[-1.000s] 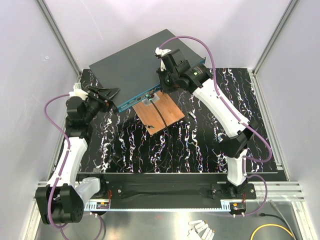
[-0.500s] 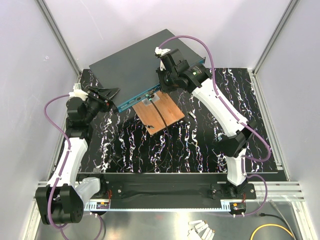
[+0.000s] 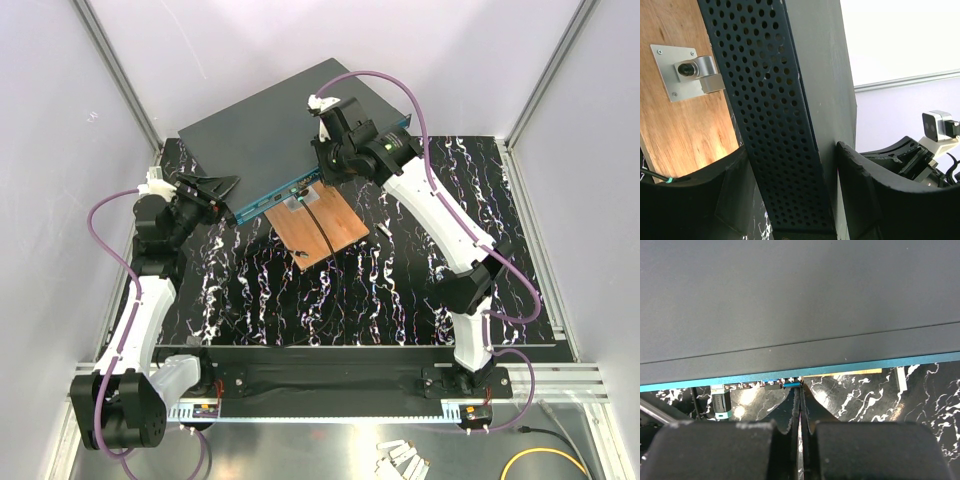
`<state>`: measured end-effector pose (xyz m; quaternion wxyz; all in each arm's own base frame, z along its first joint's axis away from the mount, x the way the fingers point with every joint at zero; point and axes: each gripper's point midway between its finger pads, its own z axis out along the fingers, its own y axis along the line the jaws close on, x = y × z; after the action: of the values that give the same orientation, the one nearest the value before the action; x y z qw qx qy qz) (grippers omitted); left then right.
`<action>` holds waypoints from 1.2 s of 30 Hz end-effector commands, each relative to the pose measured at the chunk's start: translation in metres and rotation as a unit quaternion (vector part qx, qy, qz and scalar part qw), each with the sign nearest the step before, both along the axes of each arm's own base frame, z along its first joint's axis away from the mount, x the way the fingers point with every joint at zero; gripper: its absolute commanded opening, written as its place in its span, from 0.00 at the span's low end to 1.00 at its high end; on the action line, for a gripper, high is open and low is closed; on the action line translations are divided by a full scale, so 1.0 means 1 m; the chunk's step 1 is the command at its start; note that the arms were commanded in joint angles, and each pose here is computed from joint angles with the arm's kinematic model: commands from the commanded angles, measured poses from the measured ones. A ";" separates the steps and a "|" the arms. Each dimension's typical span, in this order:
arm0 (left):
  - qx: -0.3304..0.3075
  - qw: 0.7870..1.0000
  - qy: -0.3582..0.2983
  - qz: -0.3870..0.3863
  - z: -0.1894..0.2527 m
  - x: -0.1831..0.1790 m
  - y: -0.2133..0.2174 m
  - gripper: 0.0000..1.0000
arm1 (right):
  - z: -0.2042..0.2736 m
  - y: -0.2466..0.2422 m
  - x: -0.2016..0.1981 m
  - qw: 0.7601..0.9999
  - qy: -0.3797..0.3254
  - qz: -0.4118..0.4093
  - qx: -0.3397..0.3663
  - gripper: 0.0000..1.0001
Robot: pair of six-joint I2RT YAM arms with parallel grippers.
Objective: Insert the plug into the switch port
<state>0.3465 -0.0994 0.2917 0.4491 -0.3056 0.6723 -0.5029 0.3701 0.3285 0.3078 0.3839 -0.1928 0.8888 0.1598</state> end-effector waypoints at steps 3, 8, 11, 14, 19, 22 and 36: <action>0.042 0.993 0.021 -0.112 -0.026 -0.026 -0.044 0.26 | 0.087 0.053 0.074 0.970 -0.195 -0.017 0.141 0.01; 0.045 0.992 0.024 -0.111 -0.028 -0.026 -0.044 0.25 | 0.078 0.064 0.071 0.972 -0.199 0.018 0.125 0.00; 0.046 0.992 0.026 -0.112 -0.029 -0.026 -0.044 0.25 | 0.076 0.065 0.077 0.971 -0.209 0.019 0.115 0.00; 0.050 0.992 0.029 -0.115 -0.032 -0.026 -0.046 0.24 | 0.078 0.068 0.081 0.969 -0.221 0.024 0.111 0.01; 0.054 0.992 0.030 -0.112 -0.032 -0.026 -0.045 0.24 | 0.080 0.069 0.080 0.968 -0.224 0.028 0.109 0.01; 0.054 0.992 0.029 -0.112 -0.030 -0.025 -0.045 0.24 | 0.075 0.063 0.073 0.971 -0.215 0.033 0.100 0.00; 0.062 0.992 0.019 -0.110 -0.020 -0.022 -0.043 0.24 | 0.044 0.007 0.021 0.984 -0.170 0.046 0.036 0.00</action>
<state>0.3455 -0.1011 0.2919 0.4463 -0.3055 0.6820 -0.4923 0.3699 0.3242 0.3051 0.4393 -0.2657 0.8461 0.1435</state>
